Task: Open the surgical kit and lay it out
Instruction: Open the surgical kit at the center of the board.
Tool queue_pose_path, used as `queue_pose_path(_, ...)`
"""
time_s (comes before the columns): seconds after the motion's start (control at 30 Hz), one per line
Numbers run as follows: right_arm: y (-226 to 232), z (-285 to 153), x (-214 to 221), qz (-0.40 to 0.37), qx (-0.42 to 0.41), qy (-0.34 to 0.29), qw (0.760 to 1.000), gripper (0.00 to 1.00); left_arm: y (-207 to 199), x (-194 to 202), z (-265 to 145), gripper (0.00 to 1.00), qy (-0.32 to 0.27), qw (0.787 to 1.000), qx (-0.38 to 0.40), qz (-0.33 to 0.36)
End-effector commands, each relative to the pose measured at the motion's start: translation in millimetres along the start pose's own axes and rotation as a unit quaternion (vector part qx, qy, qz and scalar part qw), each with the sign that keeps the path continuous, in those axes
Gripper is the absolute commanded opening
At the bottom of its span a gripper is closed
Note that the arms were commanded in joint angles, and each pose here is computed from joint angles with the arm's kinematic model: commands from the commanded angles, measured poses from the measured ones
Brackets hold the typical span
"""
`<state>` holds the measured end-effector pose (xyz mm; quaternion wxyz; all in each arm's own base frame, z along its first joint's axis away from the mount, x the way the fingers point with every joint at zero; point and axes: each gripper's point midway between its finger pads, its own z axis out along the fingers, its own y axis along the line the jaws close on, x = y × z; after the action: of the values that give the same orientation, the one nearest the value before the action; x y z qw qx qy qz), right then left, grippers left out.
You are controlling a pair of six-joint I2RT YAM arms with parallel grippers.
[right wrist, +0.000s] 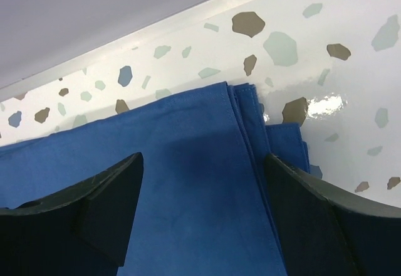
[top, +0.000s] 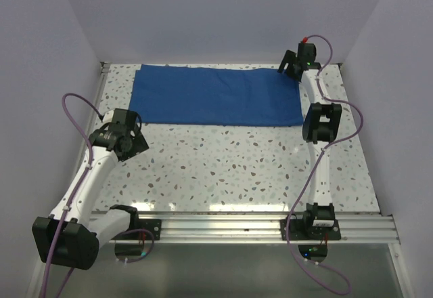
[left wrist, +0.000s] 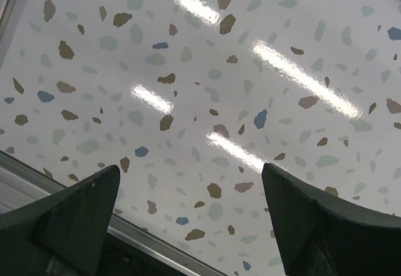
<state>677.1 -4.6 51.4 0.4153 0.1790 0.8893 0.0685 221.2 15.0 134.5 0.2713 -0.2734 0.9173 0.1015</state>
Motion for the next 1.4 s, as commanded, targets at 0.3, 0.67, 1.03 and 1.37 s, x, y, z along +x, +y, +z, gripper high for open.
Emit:
queue_pose_path(0.3, 18.4, -7.6, -30.8, 0.005, -0.028, -0.045, 0.999, 0.66, -2.5, 1.0, -0.9, 0.99, -0.009, 1.000, -0.010, 0.001)
queue_pose_path(0.67, 9.3, 1.1, -19.2, -0.013, 0.001, -0.038, 0.999, 0.68, -6.1, 6.4, -4.4, 1.00, -0.010, 1.000, -0.011, 0.014)
queue_pose_path(1.03, -2.8, 7.7, -1.1, -0.025, 0.026, -0.022, 0.999, 0.64, -8.1, 8.5, -4.4, 1.00, -0.008, 1.000, -0.011, 0.019)
queue_pose_path(1.37, -12.1, -0.2, -16.8, -0.034, 0.052, -0.042, 0.997, 0.66, -10.4, 9.6, -4.3, 1.00, -0.009, 1.000, -0.012, 0.023)
